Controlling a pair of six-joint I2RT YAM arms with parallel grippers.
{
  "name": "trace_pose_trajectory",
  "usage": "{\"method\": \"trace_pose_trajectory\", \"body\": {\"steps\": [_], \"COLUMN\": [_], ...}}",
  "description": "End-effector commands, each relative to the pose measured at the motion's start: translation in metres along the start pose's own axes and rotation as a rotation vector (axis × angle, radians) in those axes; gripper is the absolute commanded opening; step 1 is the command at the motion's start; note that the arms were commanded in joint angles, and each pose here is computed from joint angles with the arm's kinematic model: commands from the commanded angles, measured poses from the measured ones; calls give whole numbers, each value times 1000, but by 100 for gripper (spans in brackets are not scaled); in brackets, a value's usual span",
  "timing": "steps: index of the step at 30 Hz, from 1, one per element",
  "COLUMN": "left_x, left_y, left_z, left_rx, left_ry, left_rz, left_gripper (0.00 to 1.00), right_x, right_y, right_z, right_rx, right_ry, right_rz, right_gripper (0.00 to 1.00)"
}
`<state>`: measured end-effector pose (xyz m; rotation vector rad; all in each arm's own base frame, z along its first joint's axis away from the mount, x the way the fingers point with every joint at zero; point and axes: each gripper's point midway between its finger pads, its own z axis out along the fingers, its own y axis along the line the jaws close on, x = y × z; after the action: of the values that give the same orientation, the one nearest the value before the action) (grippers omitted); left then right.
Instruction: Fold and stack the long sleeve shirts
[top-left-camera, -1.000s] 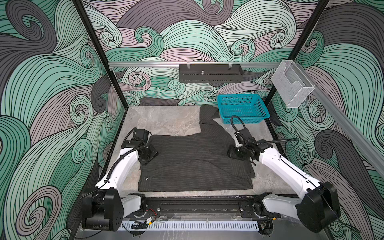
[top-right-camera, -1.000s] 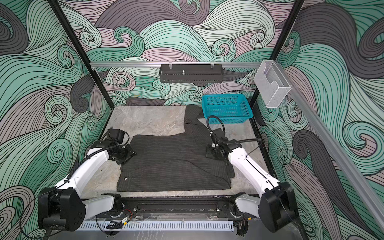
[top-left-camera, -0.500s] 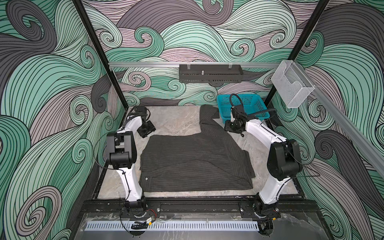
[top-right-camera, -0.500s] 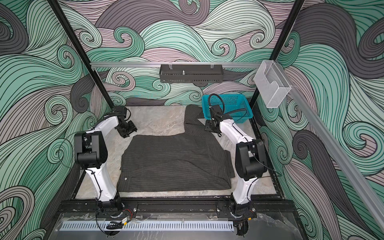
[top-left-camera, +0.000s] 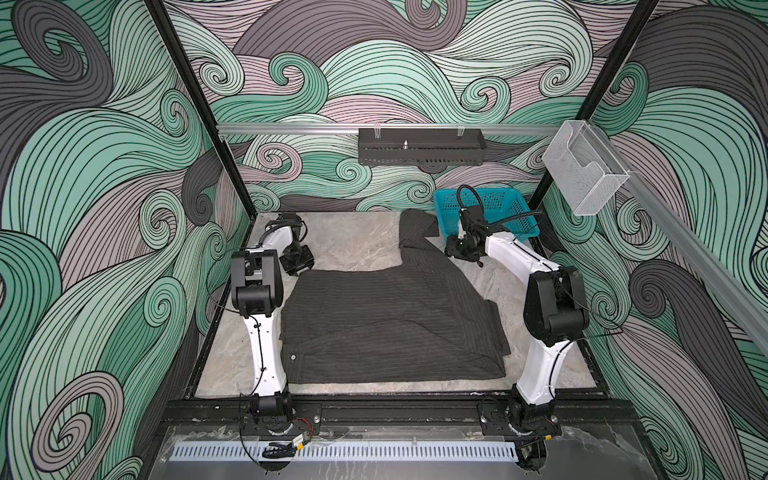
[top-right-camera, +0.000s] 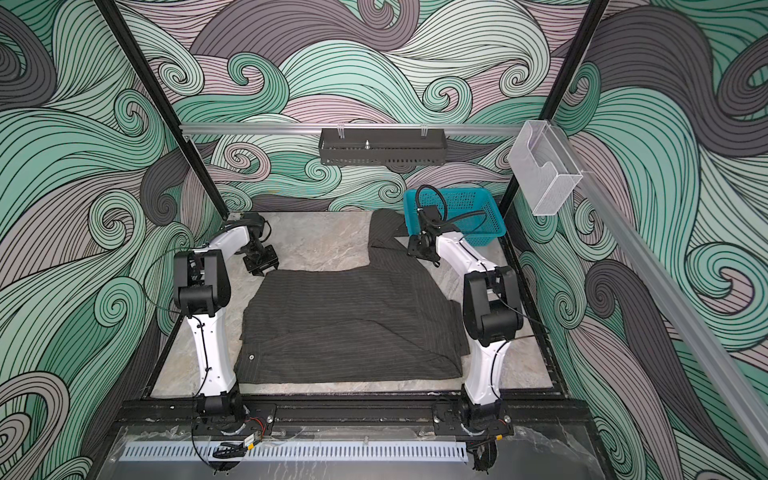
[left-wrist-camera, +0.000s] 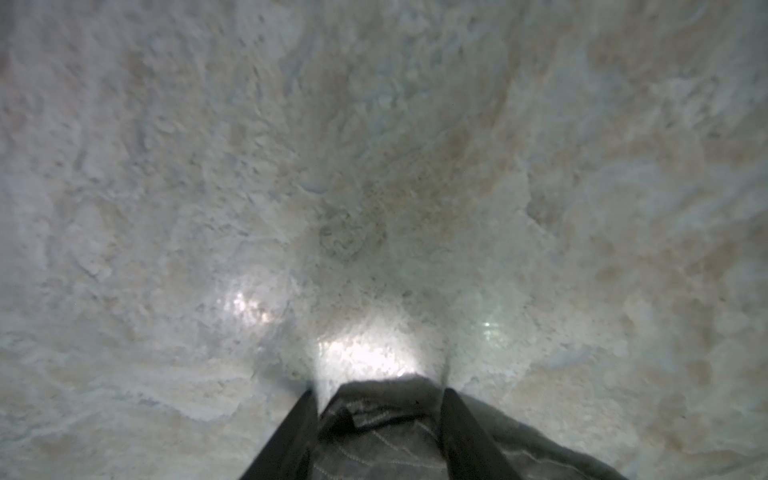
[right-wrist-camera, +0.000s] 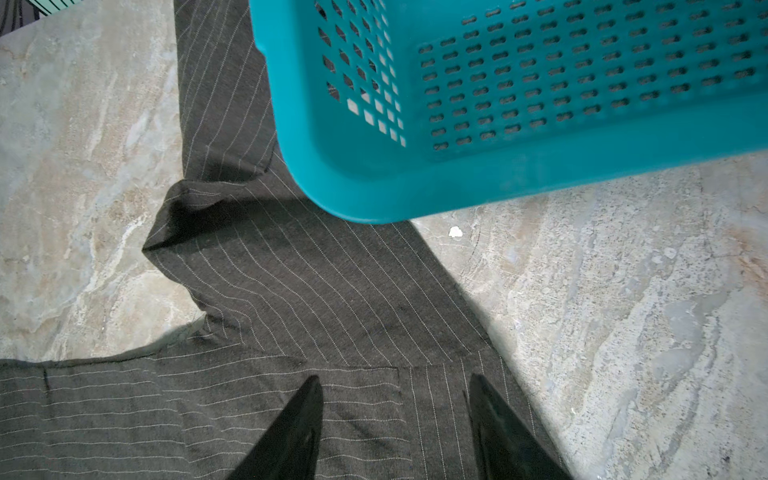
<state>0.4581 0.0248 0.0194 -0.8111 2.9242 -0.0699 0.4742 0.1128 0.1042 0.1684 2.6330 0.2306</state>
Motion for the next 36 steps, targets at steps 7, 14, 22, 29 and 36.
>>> {"method": "trace_pose_trajectory", "body": {"steps": [7, 14, 22, 29, 36], "left_x": [13, 2, 8, 11, 13], "left_y": [3, 11, 18, 19, 17], "left_z": [1, -28, -29, -26, -29], "left_rx": [-32, -74, -100, -92, -69], "left_ry": [47, -29, -17, -8, -8], "left_rz": [4, 3, 11, 6, 0], "left_gripper": [9, 0, 0, 0, 0], "right_x": [-18, -28, -34, -34, -40], "right_y": [-3, -1, 11, 13, 17], "right_z": [17, 48, 83, 97, 106], "right_rx": [-12, -20, -35, 8, -15], "right_ry": [-10, 39, 89, 88, 103], "right_rz": [27, 6, -18, -27, 38], "right_gripper": [58, 59, 65, 65, 64]}}
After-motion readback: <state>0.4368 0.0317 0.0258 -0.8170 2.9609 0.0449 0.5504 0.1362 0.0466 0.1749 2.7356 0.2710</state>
